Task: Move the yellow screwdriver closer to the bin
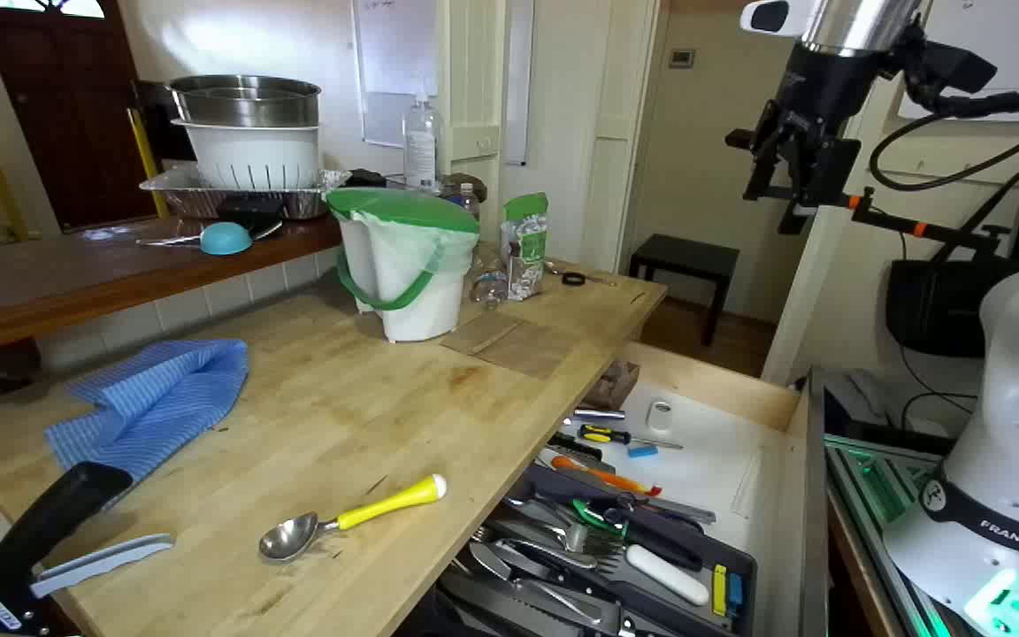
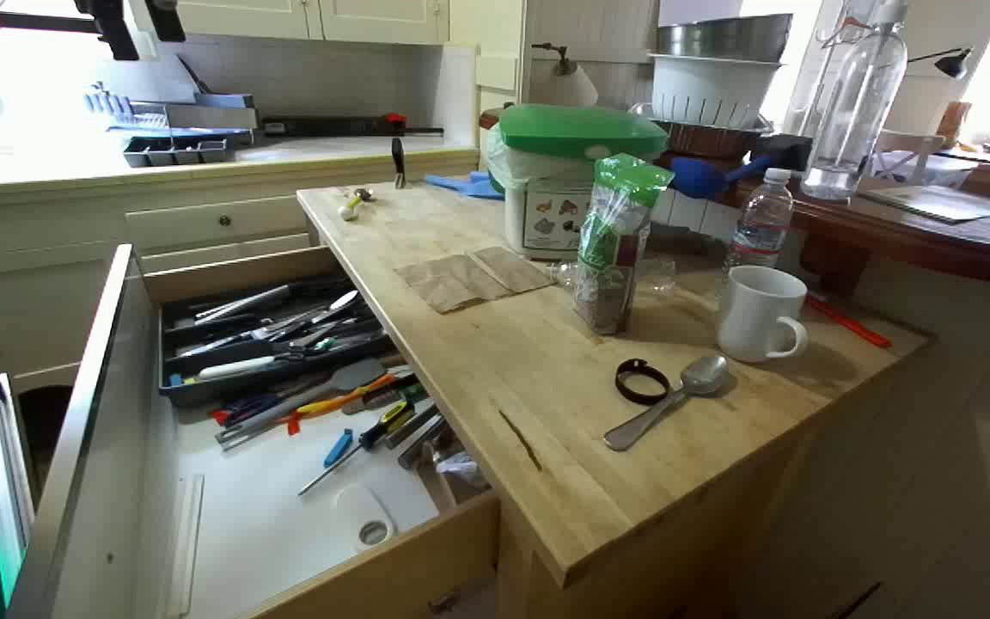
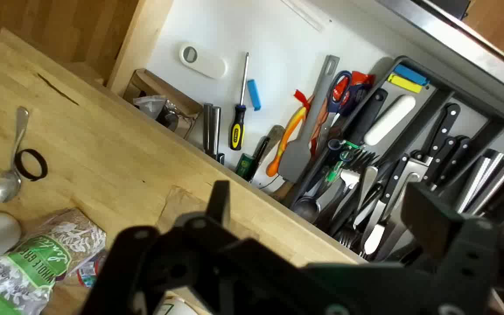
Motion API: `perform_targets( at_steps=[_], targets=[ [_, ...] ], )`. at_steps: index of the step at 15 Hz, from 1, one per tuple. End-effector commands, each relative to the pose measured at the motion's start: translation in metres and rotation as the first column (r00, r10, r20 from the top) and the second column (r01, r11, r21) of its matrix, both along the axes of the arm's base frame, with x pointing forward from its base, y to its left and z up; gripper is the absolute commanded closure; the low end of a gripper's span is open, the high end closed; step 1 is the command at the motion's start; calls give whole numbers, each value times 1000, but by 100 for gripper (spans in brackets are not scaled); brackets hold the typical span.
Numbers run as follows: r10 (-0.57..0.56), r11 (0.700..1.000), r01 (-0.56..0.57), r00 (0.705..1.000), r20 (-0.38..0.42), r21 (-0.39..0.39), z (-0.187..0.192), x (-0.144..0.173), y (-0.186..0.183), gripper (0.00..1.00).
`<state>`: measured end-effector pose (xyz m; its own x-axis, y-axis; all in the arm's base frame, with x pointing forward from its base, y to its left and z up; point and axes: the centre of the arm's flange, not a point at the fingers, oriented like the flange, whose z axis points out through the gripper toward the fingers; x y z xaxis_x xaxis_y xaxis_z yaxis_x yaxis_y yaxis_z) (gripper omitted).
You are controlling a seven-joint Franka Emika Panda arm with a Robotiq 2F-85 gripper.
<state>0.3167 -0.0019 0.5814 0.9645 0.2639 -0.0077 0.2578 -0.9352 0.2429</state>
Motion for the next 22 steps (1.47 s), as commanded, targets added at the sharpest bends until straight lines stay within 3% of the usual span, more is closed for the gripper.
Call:
perform_targets(
  at_steps=[1, 5, 8, 12, 17, 20, 21, 22],
  targets=[
    [0, 1000, 0, 1000, 0, 0, 0, 0, 0, 0],
    [19, 1000, -19, 1000, 19, 6, -3, -3, -7, 0],
    [121, 993, -121, 992, 20, 2, -30, -13, -41, 0],
    [185, 980, -185, 983, 6, 78, -76, -13, -94, 0],
    [421, 880, -432, 902, 97, 196, -143, -11, -147, 0],
    [513, 802, -549, 835, 199, 235, -181, 5, -176, 0],
    [518, 784, -562, 826, 221, 263, -190, 9, -182, 0],
    [472, 836, -506, 860, 192, 213, -165, -12, -166, 0]
  ],
)
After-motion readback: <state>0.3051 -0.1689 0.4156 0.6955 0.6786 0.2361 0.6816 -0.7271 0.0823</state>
